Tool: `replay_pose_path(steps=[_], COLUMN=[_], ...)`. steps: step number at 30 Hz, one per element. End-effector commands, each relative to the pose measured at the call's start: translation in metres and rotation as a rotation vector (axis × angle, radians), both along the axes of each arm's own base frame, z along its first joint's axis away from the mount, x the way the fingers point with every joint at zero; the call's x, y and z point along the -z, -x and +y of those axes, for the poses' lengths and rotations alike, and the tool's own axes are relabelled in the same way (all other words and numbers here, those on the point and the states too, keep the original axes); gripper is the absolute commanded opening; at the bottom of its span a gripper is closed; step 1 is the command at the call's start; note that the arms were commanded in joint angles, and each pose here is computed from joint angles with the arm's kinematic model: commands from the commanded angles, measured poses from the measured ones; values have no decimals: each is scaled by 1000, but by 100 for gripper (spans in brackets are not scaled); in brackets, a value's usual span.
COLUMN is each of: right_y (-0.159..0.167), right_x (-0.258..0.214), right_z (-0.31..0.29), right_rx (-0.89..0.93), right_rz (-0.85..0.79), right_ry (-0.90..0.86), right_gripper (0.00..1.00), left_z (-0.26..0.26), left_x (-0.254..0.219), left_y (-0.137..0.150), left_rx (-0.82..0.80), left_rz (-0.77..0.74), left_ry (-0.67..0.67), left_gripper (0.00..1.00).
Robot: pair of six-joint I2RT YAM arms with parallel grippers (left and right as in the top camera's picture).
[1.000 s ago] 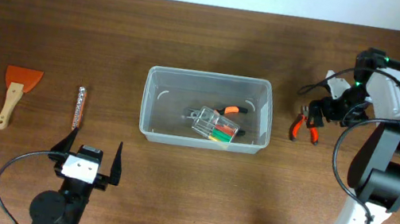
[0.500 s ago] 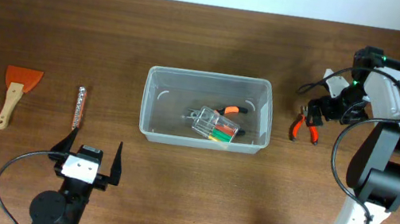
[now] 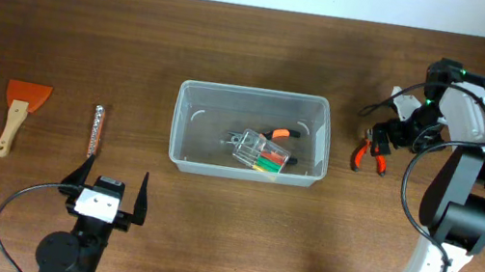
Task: Pack container
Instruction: 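Lower the right gripper and grasp the red-black cutters at the jaws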
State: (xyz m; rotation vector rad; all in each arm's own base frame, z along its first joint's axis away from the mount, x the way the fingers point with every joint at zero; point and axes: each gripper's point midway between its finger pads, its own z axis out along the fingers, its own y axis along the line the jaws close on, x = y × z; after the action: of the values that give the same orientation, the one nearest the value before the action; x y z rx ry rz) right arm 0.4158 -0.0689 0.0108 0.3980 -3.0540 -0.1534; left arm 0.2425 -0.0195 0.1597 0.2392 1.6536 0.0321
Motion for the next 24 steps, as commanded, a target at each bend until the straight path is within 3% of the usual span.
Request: replay_pose_path(steps=[1, 24], right_y=[3, 1], right_x=[7, 8], right_z=[3, 8], right_rx=[-22, -42], right_rz=[21, 28], right_ry=[10, 86], right_gripper=[98, 99], left_z=[2, 2], left_x=[1, 1], left_y=[0, 0], left_rx=[-13, -13], left_rz=[-2, -2], left_ry=[8, 8], left_gripper=[99, 99])
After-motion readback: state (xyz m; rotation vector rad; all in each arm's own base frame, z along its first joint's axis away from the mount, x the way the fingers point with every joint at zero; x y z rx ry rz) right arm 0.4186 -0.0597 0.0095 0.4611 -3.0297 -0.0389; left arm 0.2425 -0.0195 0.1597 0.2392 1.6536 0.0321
